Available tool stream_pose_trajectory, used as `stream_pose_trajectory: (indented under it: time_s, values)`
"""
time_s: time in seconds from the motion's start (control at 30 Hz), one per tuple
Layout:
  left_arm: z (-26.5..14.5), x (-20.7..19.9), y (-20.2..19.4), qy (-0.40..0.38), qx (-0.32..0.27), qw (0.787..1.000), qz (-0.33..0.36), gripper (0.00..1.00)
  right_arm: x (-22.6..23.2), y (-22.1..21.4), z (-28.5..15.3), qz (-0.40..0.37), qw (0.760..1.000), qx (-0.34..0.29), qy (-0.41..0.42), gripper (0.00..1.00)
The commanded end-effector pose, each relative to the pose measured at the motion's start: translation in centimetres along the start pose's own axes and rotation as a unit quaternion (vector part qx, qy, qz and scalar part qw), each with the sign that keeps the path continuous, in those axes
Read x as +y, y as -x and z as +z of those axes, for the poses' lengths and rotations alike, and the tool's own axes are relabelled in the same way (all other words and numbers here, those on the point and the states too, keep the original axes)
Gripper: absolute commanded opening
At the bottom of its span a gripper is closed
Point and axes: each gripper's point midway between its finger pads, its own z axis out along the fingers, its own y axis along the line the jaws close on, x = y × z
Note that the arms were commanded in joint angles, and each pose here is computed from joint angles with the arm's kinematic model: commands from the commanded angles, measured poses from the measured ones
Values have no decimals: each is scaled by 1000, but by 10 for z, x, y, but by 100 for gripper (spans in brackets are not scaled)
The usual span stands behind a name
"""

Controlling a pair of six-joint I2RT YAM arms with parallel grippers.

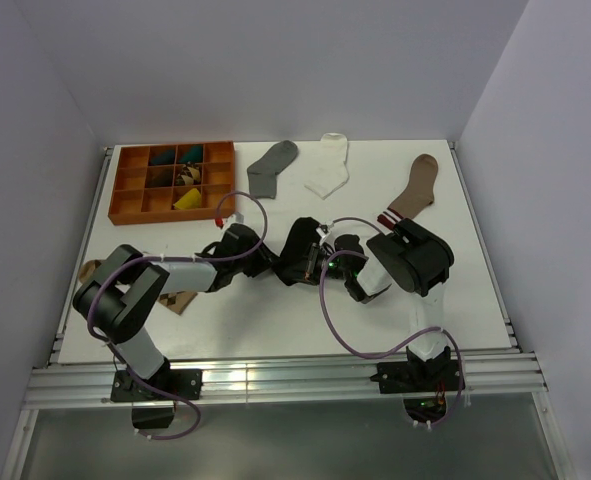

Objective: Roll the socks
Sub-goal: Roll the sock at the center of the board.

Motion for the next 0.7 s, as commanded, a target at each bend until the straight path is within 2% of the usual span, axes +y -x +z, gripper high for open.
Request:
stream_pose_trajectory:
  time_s: [0.0,0.1,0.2,0.3,0.4,0.5,0.67]
  values:
    - [1,23,-17,47,27,998,19,36,-18,0,-3,5,999,-10,-30,2]
    - [1,26,-19,54,30,998,21,28,-17,0,-3,3,999,-10,-31,3]
    - [2,28,-19,64,29,997,26,13,-15,3,-3,-10,999,-12,-37,7]
    - [1,27,-15,72,23,997,35,1,-11,8,-7,-33,998,-18,-47,17]
    - [0,28,-10,79,16,996,44,0,-9,12,-13,-70,995,-15,-73,34]
    - [0,28,-7,82,11,995,49,0,11,26,-22,-117,989,-26,-84,43]
    - [0,29,-7,86,11,995,55,0,23,51,-36,-177,973,-51,-138,47]
